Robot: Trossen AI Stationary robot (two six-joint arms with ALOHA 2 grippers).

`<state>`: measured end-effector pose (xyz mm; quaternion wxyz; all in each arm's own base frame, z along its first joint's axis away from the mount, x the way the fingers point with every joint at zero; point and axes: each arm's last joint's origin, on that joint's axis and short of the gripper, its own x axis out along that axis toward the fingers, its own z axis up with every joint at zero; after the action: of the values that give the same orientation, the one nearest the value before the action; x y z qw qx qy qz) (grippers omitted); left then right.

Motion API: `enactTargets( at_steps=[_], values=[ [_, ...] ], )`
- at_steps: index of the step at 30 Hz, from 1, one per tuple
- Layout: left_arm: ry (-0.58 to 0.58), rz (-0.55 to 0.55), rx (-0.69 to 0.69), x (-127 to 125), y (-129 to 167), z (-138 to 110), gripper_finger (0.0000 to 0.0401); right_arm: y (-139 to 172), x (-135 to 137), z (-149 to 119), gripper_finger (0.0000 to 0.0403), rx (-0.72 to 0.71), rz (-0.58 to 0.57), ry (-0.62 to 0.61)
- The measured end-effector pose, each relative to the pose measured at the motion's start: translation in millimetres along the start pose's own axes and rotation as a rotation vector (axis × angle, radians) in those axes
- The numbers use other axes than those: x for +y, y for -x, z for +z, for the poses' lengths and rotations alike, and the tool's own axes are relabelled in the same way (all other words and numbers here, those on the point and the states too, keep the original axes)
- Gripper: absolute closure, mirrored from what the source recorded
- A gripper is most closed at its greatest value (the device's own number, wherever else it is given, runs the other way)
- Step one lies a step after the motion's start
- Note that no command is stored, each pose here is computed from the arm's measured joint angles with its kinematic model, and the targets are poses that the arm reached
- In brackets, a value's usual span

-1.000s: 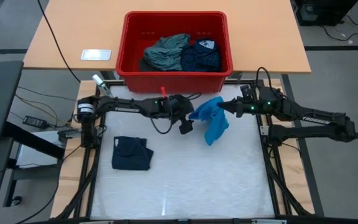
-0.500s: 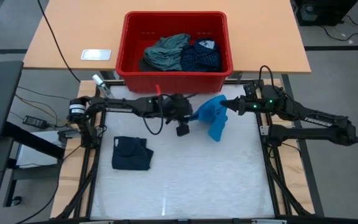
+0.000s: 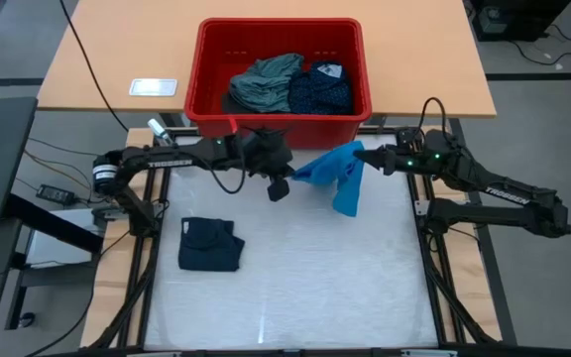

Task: Fold laundry
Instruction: Fold the light blue shorts

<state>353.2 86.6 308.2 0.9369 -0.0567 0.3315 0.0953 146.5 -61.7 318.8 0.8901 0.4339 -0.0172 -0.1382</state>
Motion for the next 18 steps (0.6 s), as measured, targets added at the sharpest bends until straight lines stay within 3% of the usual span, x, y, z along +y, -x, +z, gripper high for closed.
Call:
enactTargets(
  at_steps=[3,9,13,15,18],
  values=[
    [-0.065,0.000,-0.012,-1,5,2,0.0312,0,4,3,0.0385,-0.028,0.047,-0.013],
    [-0.233,0.002,-0.048,-3,5,5,0.0175,2,15,11,0.0386,-0.103,0.160,-0.069],
    [-0.120,0.178,-0.093,5,5,10,0.0108,3,17,14,0.0386,-0.137,0.182,-0.094],
    [-0.044,0.237,-0.132,8,2,13,0.0096,2,16,13,0.0386,-0.134,0.174,-0.098],
    [-0.027,0.229,-0.176,6,1,17,0.0107,0,11,10,0.0386,-0.094,0.118,-0.108]
  ],
)
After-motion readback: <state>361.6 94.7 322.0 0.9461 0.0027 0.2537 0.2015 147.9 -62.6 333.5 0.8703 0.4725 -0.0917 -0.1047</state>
